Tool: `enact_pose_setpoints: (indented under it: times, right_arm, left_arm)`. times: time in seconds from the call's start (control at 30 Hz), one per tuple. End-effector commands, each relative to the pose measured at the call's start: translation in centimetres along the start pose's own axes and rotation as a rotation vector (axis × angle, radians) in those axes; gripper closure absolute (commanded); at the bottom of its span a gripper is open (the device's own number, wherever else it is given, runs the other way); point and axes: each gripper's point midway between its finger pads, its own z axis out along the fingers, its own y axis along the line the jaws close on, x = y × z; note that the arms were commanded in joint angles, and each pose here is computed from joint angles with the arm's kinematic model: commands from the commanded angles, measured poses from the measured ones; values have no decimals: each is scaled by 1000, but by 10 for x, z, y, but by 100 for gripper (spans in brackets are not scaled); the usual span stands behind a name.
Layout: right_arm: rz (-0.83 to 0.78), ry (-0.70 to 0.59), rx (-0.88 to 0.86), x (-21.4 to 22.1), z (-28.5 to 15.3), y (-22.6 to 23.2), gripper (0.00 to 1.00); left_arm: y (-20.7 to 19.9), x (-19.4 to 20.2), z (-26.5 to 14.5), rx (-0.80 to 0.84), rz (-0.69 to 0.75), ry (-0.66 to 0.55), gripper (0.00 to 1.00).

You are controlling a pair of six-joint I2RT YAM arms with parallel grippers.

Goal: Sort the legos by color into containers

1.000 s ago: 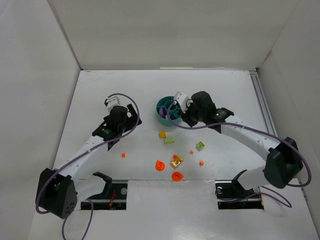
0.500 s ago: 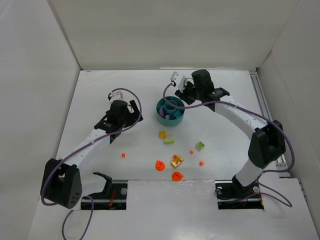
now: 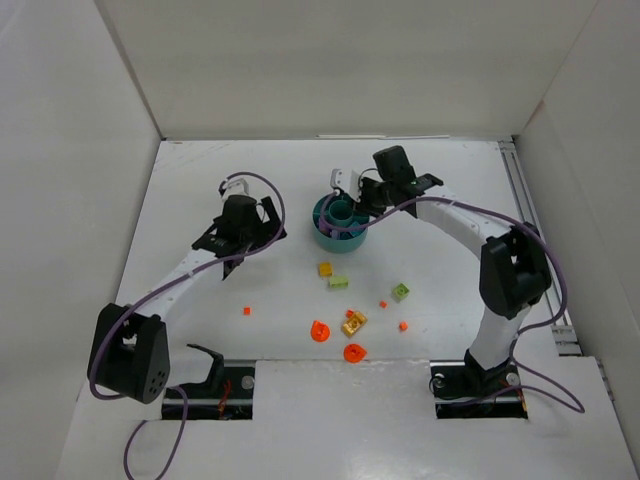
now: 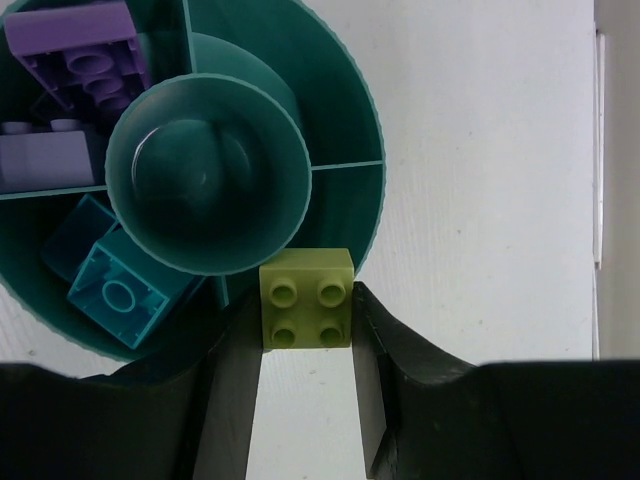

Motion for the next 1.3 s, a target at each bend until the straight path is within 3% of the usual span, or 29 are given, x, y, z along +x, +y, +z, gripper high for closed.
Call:
enact_pose_setpoints:
  times: [0.0, 0.1, 0.33, 0.5, 0.73, 1.0, 1.13, 1.2, 1.27]
  right_arm:
    - [-48, -47, 2, -16, 1, -13, 57]
    - [-45, -33, 0, -13, 0, -12, 47]
    - [-20, -30, 25, -16, -10, -14, 33]
    - [23, -49, 127, -27, -35, -28, 33]
    - [265, -64, 376, -9, -98, -52, 30]
    - [450, -123, 520, 20, -159, -39, 26]
    - [475, -128, 526, 29, -167, -26, 24]
    - [489, -112, 536, 39, -172, -22, 24]
    - [492, -115, 552, 41, -180, -21, 24]
  left_arm:
    - [-16, -23, -2, 47, 7, -41, 0]
    - [-17, -19, -3, 57, 18, -23, 0]
    - [-22, -15, -8, 101, 38, -7, 0]
    - [-30, -3, -16, 150, 76, 7, 0]
    - [-55, 34, -34, 239, 145, 55, 0]
    - [-131, 104, -56, 453, 234, 188, 0]
    - [-149, 135, -46, 383, 271, 259, 0]
    - [-139, 152, -32, 271, 295, 296, 1]
    - [-141, 148, -25, 203, 269, 274, 3]
